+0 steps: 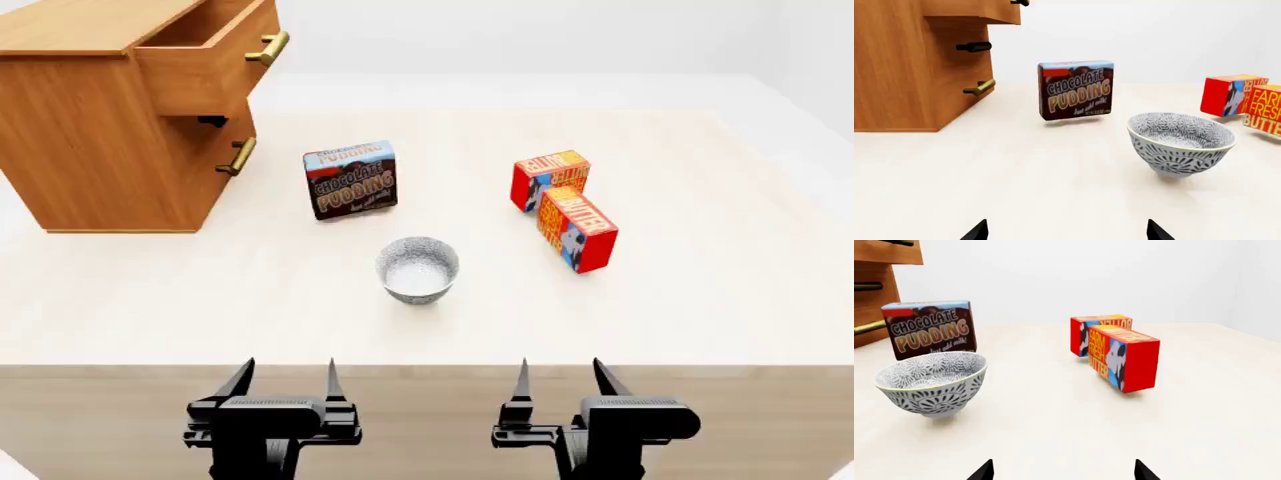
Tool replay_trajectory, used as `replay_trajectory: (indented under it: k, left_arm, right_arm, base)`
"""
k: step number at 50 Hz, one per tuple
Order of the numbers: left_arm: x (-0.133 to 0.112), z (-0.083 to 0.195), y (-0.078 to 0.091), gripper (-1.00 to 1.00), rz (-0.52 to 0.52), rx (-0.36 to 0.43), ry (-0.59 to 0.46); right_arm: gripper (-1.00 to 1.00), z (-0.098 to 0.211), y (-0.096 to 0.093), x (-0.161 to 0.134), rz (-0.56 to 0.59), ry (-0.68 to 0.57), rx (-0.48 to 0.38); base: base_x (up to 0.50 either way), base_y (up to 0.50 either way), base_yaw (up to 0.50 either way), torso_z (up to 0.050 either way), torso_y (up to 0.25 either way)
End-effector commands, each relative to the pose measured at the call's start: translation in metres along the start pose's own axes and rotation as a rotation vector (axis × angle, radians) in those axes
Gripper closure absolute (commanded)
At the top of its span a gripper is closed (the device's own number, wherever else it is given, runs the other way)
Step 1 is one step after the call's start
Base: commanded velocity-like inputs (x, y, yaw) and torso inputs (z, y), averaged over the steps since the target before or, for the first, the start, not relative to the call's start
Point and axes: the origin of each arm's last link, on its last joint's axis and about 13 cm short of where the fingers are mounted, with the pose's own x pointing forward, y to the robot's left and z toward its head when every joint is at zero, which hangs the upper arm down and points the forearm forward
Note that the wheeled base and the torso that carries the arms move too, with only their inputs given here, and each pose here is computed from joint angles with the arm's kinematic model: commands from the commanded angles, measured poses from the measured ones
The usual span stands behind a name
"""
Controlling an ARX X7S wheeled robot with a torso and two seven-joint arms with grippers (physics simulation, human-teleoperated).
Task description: Put the bowl in the top drawer of the cabinet.
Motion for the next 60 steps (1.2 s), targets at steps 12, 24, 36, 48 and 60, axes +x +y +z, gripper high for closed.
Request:
replay_trajectory:
  k: [12, 24, 36, 48, 60]
  left_arm:
    - [-0.0013, -0.0006, -0.002, -1.0, -0.002, 0.048, -0.009]
    - [-0.0017, -0.0007, -0.0027, -1.0, -0.018, 0.063, -0.009]
    - [-0.0014, -0.0011, -0.0029, -1.0, -0.022, 0.064, -0.006]
    - [-0.0014, -0.0006, -0.0028, -1.0, -0.027, 0.052, -0.003]
    - [-0.0014, -0.0006, -0.0028, -1.0, -0.025, 0.051, -0.004]
  right_arm:
    - [-1.0, -0.0006, 0.0005, 0.0008, -0.002, 0.007, 0.0]
    - [-1.0, -0.0005, 0.0007, 0.0011, -0.003, 0.006, 0.004]
    - [-1.0, 0.0003, 0.0004, 0.001, -0.005, 0.003, 0.012]
    - [-1.0, 0.0001, 0.0002, 0.0008, 0.0, -0.001, 0.018]
    - [-1.0, 0.0005, 0.0003, 0.0003, 0.001, -0.007, 0.013]
  base:
    - [0.0, 0.0, 0.0, 0.0, 0.0]
    - [0.0, 0.0, 0.0, 0.032, 0.0]
    - [0.0, 0.0, 0.0, 0.05, 0.0]
    - [0.0, 0.0, 0.0, 0.05, 0.0]
    - [0.0, 0.0, 0.0, 0.05, 0.0]
